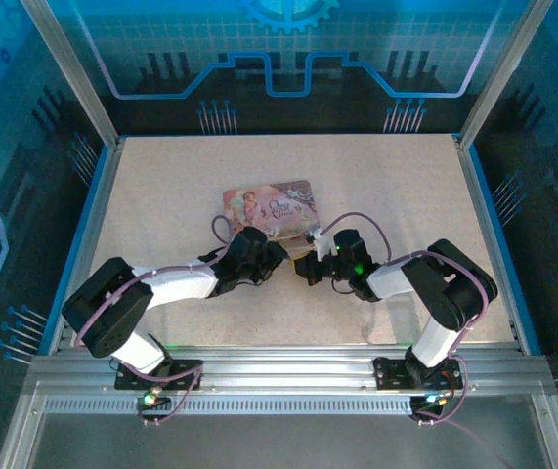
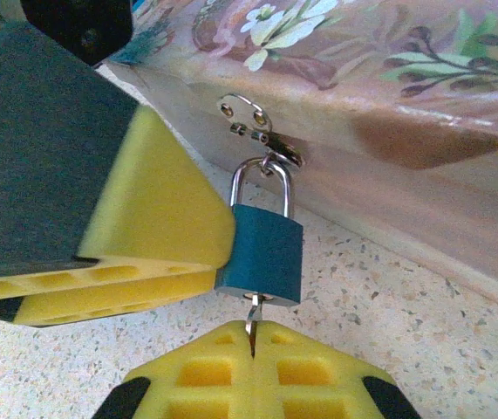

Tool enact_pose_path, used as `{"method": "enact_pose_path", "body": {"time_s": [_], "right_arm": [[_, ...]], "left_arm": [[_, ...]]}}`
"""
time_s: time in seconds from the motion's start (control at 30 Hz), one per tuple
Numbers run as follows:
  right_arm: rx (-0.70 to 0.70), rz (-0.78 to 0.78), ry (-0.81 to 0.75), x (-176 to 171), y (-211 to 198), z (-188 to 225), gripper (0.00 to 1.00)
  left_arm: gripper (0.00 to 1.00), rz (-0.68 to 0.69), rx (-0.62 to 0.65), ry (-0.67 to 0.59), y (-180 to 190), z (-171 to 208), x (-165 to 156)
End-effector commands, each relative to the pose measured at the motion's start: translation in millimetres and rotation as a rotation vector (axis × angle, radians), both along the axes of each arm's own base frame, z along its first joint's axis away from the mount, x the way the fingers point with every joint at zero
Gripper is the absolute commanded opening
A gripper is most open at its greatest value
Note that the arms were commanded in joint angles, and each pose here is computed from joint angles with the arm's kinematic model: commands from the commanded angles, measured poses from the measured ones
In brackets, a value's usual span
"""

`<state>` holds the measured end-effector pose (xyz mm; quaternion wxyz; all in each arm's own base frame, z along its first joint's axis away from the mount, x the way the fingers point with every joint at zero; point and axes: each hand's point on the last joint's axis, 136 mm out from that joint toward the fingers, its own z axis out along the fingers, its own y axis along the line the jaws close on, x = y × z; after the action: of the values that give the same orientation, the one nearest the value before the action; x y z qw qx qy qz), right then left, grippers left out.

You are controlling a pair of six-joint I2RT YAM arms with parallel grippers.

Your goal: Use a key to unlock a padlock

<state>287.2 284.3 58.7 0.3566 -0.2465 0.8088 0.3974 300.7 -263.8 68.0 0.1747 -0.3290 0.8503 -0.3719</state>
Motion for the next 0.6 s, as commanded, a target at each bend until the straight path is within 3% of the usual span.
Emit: {"method": "enact_pose_path", "body": {"time_s": [0.0, 0.57], "right_arm": [[0.000, -0.042, -0.016, 13.5, -3.2, 1.1, 0.00], [0.124, -0.093, 0.265, 11.5, -1.2, 1.5, 0.00]], "left_arm": [[0.41, -0.024, 0.069, 0.052, 17.5, -10.5, -16.9], [0.66, 0.000, 0.133, -0.075, 80.2, 42.0, -4.3]]}}
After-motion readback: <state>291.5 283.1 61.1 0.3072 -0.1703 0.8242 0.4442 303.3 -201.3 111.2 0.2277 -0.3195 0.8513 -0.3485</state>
